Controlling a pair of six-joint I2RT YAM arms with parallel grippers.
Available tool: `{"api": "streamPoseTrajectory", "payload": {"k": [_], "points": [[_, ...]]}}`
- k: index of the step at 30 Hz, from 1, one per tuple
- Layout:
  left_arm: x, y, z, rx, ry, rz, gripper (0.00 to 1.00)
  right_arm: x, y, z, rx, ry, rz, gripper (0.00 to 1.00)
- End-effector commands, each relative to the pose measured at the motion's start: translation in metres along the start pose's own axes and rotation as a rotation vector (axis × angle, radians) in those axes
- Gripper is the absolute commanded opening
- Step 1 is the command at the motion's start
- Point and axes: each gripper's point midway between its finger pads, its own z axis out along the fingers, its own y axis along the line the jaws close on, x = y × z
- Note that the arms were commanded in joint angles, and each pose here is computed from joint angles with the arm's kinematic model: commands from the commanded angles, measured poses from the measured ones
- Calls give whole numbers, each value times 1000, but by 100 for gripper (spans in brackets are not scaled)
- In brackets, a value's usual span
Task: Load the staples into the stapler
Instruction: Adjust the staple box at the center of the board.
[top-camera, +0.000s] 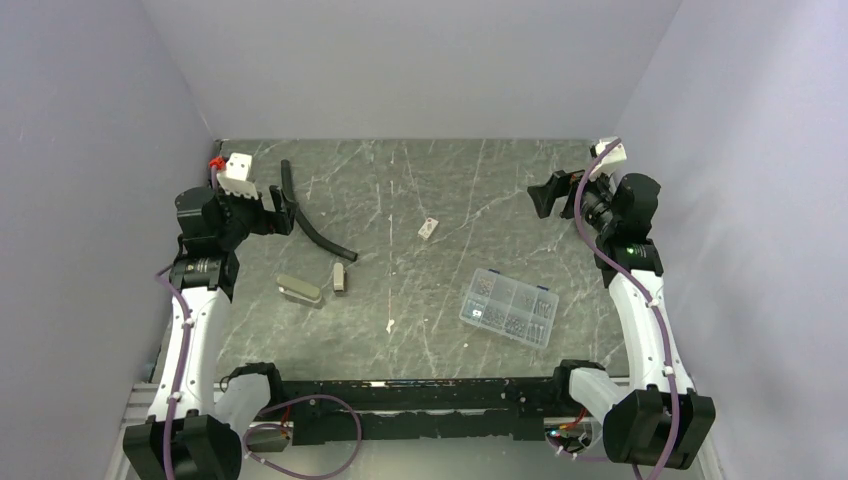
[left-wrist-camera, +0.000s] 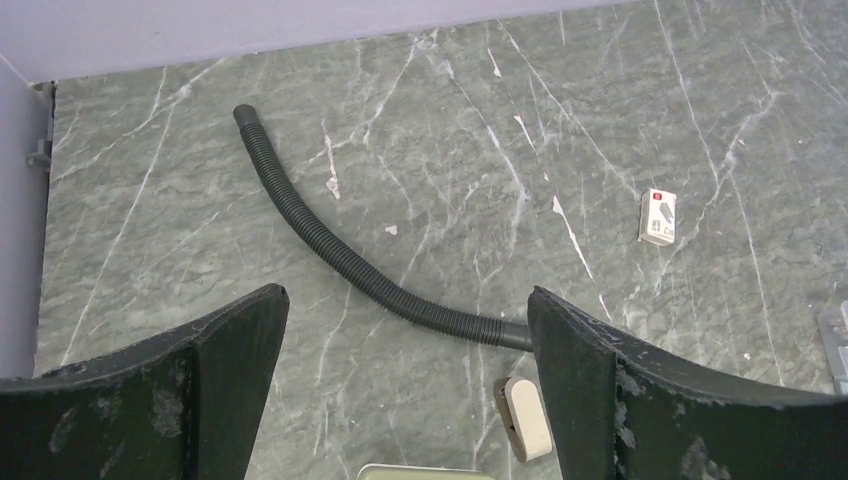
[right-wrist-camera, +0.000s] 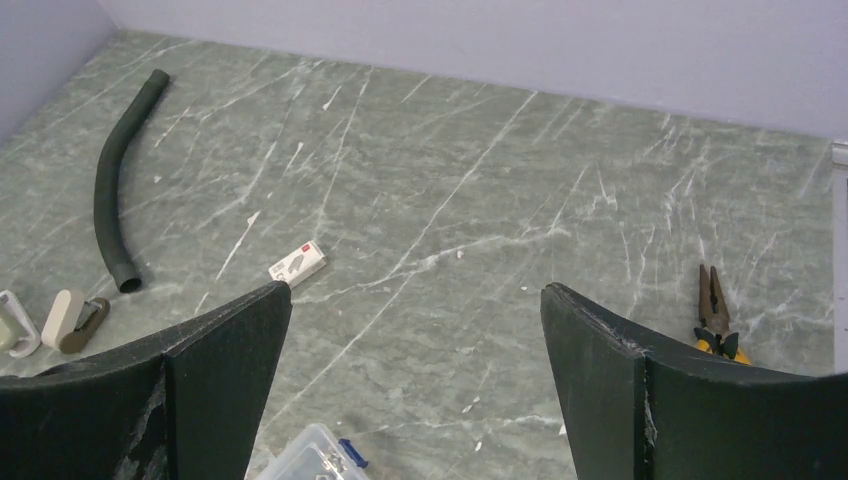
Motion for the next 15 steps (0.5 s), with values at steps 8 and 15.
{"api": "streamPoseTrajectory", "payload": {"k": [8, 15], "points": [[-3, 5, 4, -16, -22, 7, 95, -9, -3, 1, 6, -41, -34, 100], [-3, 3, 4, -8, -8, 11, 95, -14, -7, 0, 29, -52, -53, 100]]}}
